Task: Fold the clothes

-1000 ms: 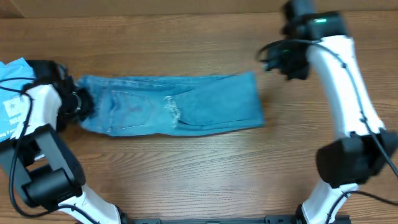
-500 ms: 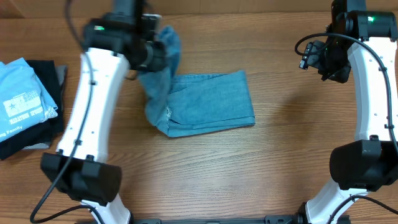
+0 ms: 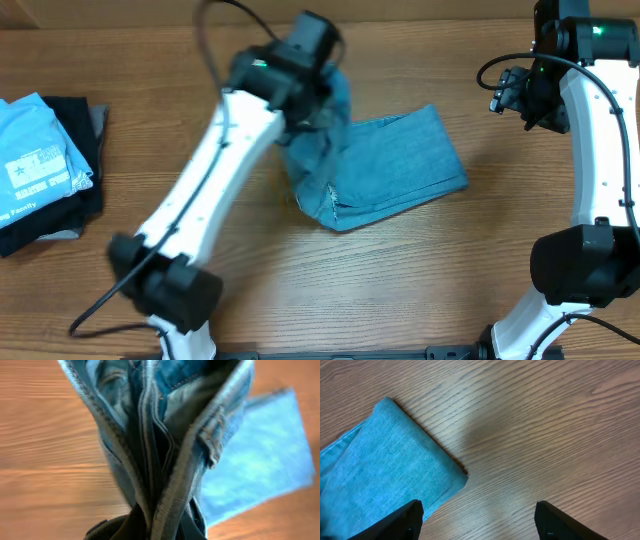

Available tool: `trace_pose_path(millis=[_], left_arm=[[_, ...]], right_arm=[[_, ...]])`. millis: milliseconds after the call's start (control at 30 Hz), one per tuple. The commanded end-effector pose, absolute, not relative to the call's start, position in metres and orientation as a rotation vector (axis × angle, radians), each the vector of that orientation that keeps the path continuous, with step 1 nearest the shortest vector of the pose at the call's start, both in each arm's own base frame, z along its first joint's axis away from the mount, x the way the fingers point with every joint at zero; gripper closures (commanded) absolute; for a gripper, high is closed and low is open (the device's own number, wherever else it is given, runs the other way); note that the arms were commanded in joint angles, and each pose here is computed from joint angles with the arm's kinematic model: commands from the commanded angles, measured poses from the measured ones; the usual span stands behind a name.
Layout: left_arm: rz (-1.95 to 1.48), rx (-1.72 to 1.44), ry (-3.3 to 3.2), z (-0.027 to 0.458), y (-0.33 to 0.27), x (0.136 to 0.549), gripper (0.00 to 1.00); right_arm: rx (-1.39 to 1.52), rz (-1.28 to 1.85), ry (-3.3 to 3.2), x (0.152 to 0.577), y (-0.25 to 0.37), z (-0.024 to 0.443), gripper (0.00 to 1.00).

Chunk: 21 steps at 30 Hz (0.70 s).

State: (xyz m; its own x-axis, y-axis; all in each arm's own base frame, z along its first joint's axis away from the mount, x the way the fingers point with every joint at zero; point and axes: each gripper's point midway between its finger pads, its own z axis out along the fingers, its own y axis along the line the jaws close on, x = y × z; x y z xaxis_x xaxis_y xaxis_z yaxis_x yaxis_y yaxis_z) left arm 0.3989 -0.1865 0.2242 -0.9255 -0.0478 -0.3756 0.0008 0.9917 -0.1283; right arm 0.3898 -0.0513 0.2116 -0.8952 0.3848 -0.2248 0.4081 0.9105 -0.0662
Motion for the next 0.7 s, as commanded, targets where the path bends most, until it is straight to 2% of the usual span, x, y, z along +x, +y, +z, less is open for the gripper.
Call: trace_pose_path(millis=[0,100,233,400,667], left_arm=[[-0.056,-0.371,2.527,0.306,-0.068,0.395,0.96],[0.078,-0.497,2.525,0.311,0.018,0.385,0.96],[0.142,-0.529,2.454,0.320,0.098,0.391,0.95],[-0.008,-0.347,2.513,0.304,0.068,0.412,0.94],[-0.086,-0.100,2.753,0.213,-0.037,0.449,0.96]], right_arm=[[0.605,-0.183,2.840,0.390,-0.056,0.219,0.25],[0.610,-0.169,2.856,0.387,-0.053,0.218,0.25],[0.606,-0.103,2.871,0.387,-0.045,0.217,0.26],[0.607,-0.100,2.890,0.382,-0.044,0.216,0.25],[0.611,-0.107,2.922,0.374,-0.043,0.215,0.26]])
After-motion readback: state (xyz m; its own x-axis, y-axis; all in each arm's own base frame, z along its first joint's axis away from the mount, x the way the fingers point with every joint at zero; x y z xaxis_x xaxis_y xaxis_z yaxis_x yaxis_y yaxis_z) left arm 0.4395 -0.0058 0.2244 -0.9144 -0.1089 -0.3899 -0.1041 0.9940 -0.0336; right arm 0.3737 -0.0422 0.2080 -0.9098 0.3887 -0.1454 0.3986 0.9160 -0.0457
